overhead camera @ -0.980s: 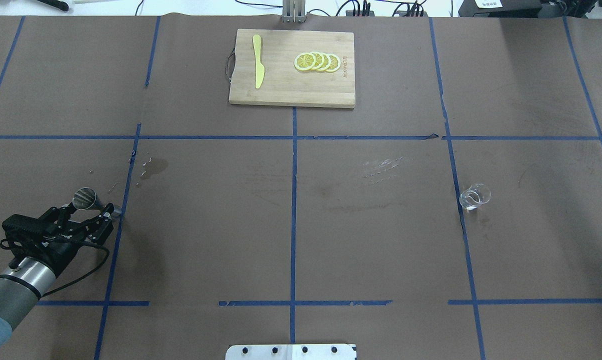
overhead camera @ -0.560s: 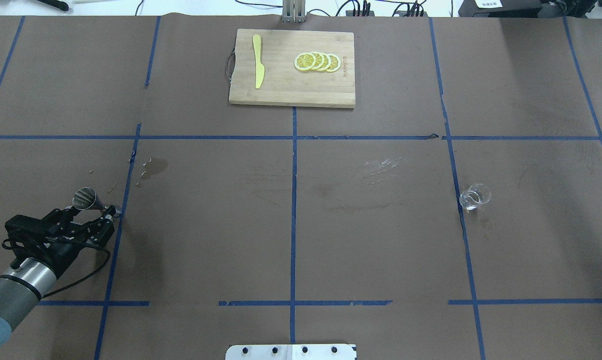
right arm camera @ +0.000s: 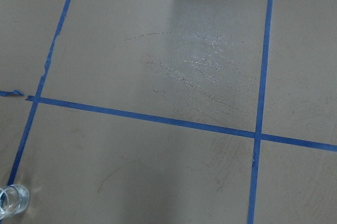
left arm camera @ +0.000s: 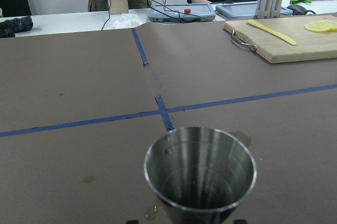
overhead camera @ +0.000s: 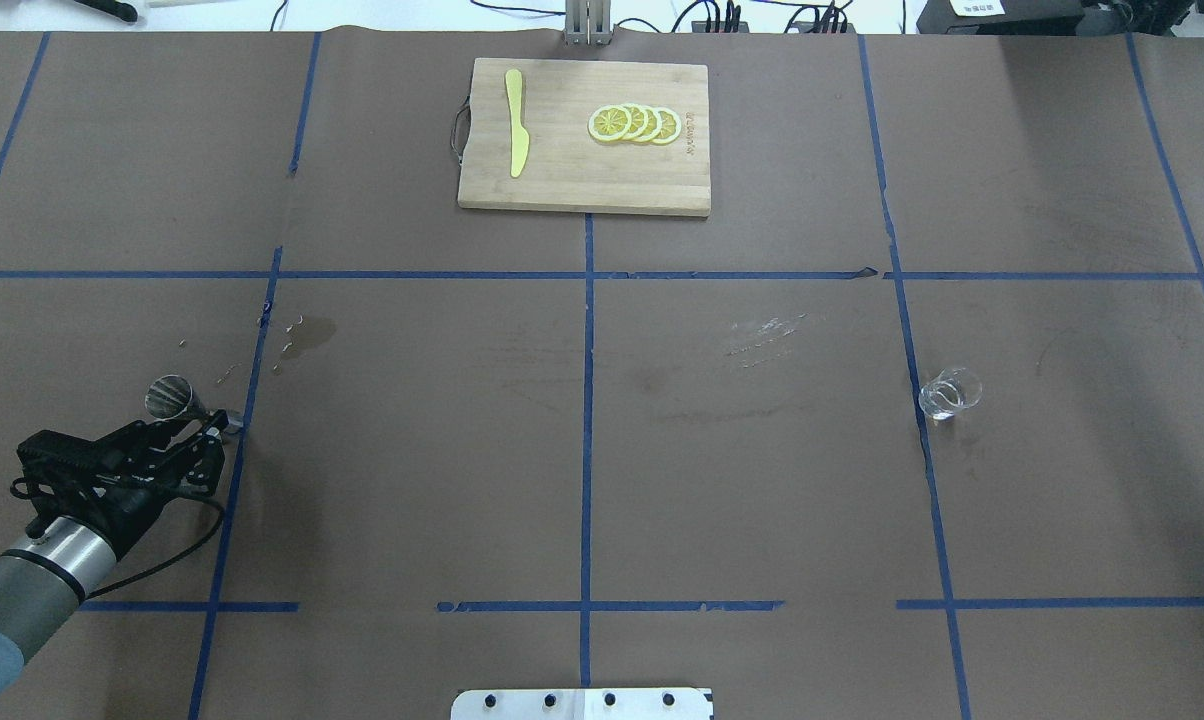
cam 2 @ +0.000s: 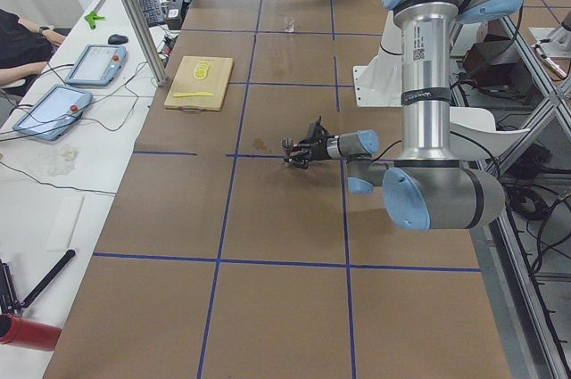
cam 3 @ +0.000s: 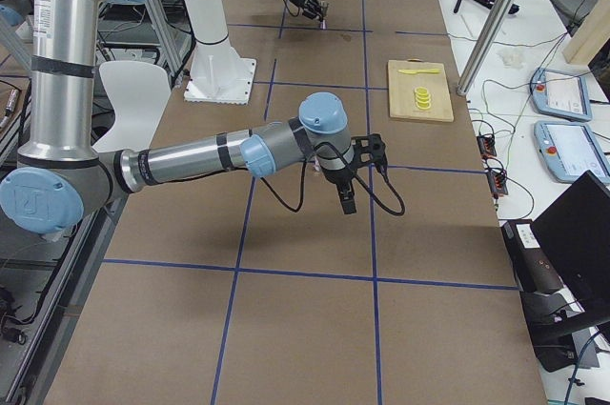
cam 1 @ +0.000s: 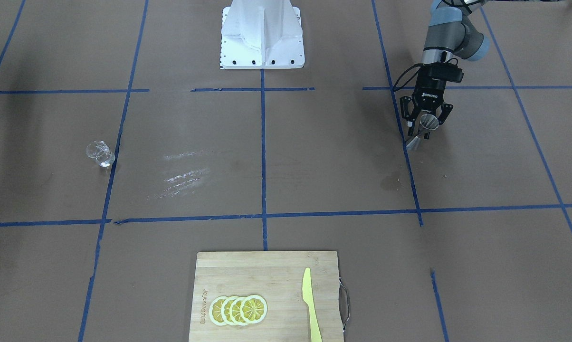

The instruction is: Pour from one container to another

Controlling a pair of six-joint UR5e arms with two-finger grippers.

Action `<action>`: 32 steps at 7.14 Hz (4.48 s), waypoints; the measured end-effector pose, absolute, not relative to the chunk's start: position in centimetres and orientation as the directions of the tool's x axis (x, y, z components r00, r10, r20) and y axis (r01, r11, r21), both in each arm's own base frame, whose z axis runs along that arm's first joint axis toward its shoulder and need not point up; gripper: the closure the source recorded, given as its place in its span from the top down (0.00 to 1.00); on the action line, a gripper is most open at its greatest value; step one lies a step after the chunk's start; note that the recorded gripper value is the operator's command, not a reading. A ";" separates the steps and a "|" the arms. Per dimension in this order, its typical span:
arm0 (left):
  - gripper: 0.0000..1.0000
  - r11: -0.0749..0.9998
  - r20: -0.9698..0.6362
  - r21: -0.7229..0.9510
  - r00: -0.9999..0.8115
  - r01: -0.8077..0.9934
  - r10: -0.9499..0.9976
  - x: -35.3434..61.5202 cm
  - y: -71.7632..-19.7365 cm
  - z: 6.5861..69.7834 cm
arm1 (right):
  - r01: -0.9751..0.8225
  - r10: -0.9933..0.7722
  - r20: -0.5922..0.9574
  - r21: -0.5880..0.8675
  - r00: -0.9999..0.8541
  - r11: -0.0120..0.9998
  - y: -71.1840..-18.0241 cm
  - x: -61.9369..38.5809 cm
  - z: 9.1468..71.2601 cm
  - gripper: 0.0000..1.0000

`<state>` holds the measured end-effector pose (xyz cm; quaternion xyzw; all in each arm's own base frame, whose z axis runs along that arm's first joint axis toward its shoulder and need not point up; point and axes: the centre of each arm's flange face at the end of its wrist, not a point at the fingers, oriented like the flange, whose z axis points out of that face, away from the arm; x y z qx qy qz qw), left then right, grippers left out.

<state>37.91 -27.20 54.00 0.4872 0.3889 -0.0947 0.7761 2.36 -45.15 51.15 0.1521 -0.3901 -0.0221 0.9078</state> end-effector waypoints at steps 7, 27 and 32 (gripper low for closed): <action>0.42 0.504 -0.700 0.680 0.676 0.533 0.230 37.8 -27.3 54.0 | -0.079 -0.161 0.701 0.296 0.694 0.952 -45.2 2.4 51.0 1.00; 0.00 0.042 -0.261 0.935 0.606 0.352 0.751 36.0 -28.2 44.9 | -0.082 -0.151 0.702 0.287 0.696 0.954 -45.2 2.5 51.4 1.00; 0.00 0.048 -0.175 0.941 0.360 0.335 0.916 38.8 -35.5 36.1 | -0.084 -0.145 0.700 0.282 0.699 0.956 -45.2 2.5 51.7 1.00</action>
